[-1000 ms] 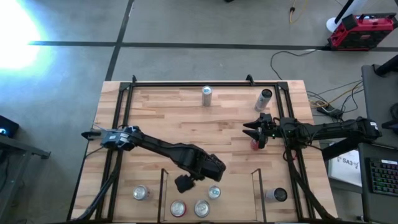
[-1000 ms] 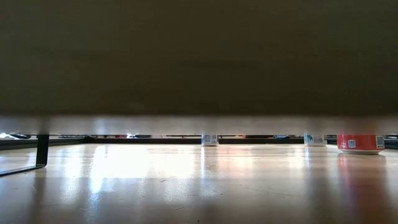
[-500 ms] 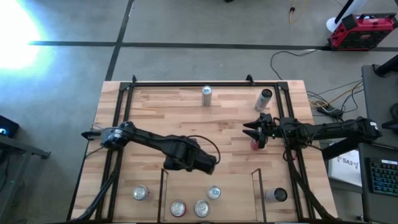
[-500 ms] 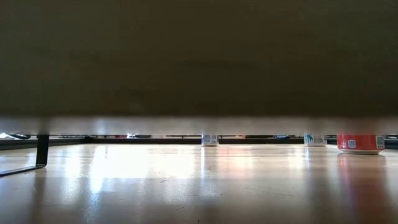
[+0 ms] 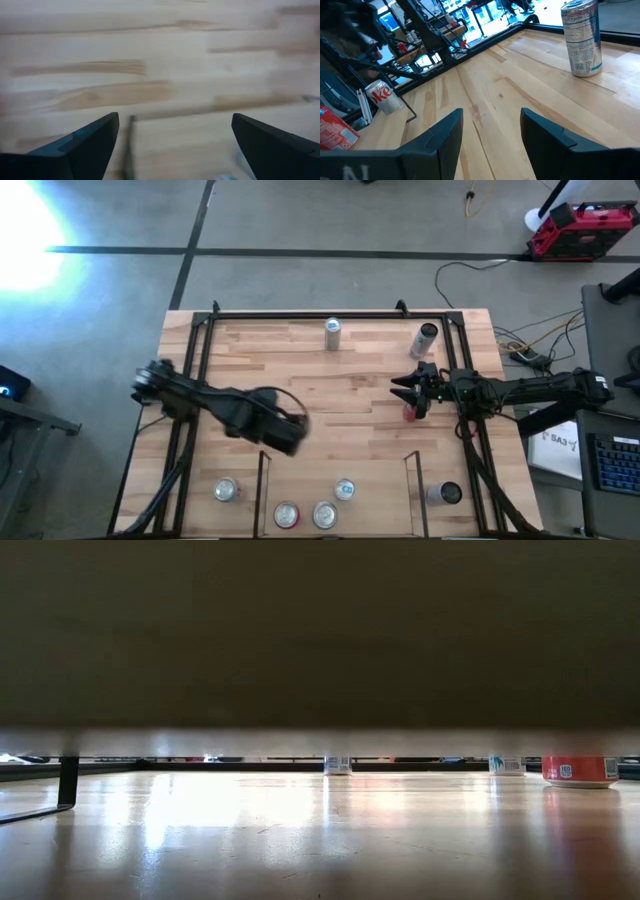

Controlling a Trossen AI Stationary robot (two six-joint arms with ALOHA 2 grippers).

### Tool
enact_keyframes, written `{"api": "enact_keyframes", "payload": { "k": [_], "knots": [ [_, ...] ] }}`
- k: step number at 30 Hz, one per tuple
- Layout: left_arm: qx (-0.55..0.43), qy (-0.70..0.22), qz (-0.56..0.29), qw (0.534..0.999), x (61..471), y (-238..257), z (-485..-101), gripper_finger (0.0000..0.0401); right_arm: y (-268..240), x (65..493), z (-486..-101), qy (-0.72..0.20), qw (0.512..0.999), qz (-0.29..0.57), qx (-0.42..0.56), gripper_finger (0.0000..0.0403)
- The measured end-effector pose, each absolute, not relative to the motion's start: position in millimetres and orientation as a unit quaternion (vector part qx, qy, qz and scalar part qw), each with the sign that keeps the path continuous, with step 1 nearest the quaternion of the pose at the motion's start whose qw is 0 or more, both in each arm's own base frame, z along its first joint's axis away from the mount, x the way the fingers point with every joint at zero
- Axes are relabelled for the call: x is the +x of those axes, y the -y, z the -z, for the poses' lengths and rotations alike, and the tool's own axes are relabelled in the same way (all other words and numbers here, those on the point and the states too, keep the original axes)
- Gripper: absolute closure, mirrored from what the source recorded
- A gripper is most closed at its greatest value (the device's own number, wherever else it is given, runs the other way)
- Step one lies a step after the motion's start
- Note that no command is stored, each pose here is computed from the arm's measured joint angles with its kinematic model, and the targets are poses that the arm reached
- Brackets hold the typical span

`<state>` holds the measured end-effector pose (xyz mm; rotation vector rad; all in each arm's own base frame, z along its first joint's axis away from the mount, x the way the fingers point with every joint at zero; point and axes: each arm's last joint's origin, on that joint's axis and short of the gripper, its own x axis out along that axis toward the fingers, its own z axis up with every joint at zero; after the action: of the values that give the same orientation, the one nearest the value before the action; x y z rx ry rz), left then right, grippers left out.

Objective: Place canned beverage on shelf
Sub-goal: Move the soda cans to the middle of the table

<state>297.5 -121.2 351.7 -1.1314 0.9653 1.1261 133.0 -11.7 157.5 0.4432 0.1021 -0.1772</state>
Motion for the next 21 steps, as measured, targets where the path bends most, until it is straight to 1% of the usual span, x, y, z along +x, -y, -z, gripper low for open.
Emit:
{"api": "enact_keyframes", "payload": {
  "k": [2,8,11,16,21],
  "knots": [
    [-0.494,-0.428,-0.489,0.577,278,116,-347,0.0029,12,133,-157,-0.051,0.97,0.088,0.219,0.022],
    [-0.531,-0.474,-0.423,0.561,223,113,-342,0.0029,12,133,-157,-0.051,0.97,0.088,0.219,0.022],
    [-0.549,-0.49,-0.405,0.542,202,120,-334,0.0029,12,133,-157,-0.051,0.97,0.088,0.219,0.022],
    [-0.557,-0.504,-0.421,0.508,174,142,-309,0.003,12,133,-157,-0.051,0.97,0.088,0.219,0.022],
    [-0.58,-0.481,-0.426,0.5,157,168,-296,0.003,12,133,-157,-0.051,0.97,0.088,0.219,0.022]
  ]
}}
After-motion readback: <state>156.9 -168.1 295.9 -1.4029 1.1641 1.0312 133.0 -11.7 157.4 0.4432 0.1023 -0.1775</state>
